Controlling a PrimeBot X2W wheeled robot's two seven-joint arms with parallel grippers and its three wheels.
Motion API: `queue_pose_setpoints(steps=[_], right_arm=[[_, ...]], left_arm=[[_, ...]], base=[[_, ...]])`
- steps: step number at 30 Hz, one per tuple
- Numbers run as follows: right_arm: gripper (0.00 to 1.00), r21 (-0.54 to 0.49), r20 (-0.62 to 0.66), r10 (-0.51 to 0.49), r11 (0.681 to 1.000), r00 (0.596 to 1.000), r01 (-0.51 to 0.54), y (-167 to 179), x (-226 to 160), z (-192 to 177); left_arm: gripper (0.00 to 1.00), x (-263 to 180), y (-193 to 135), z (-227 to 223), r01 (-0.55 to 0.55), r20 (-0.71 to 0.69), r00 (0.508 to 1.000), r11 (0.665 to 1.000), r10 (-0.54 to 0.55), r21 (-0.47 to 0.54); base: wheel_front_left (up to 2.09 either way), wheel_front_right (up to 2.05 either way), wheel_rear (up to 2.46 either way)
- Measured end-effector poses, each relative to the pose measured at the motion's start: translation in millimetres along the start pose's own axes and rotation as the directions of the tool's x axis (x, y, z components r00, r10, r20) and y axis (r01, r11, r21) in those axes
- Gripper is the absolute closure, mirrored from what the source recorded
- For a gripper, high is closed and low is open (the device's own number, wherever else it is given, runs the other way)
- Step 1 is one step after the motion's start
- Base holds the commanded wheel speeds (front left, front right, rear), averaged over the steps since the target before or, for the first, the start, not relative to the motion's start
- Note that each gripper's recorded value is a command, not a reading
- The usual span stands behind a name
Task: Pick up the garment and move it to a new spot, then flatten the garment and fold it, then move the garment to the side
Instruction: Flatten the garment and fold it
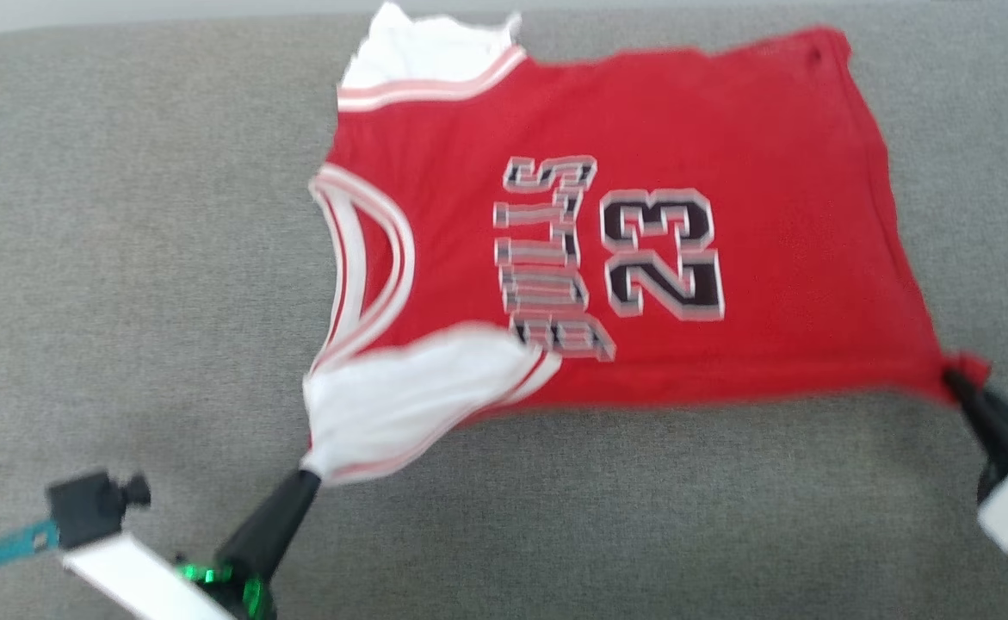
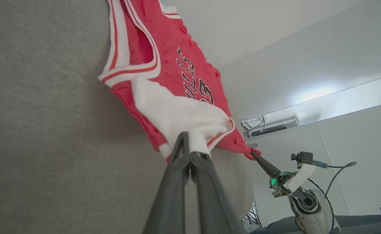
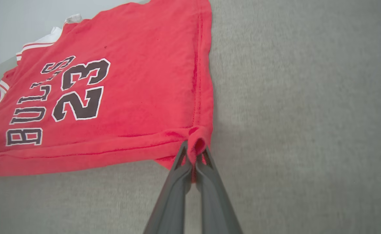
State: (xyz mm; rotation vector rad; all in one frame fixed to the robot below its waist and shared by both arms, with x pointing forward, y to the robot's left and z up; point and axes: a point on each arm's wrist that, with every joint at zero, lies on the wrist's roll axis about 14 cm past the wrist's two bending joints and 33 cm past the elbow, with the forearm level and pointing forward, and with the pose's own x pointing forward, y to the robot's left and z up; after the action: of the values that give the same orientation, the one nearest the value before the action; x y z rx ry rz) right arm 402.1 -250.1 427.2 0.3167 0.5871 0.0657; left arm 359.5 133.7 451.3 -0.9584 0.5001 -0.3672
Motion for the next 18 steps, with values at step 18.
queue_pose_setpoints(steps=[18], right_arm=[[1.0,0.047,0.058,0.027,0.998,0.998,-0.029,19,8,27]], left_arm=[[1.0,39,-30,35,0.124,-0.04,0.992,0.985,-0.12,0.119]], base=[[0.0,0.0,0.0]])
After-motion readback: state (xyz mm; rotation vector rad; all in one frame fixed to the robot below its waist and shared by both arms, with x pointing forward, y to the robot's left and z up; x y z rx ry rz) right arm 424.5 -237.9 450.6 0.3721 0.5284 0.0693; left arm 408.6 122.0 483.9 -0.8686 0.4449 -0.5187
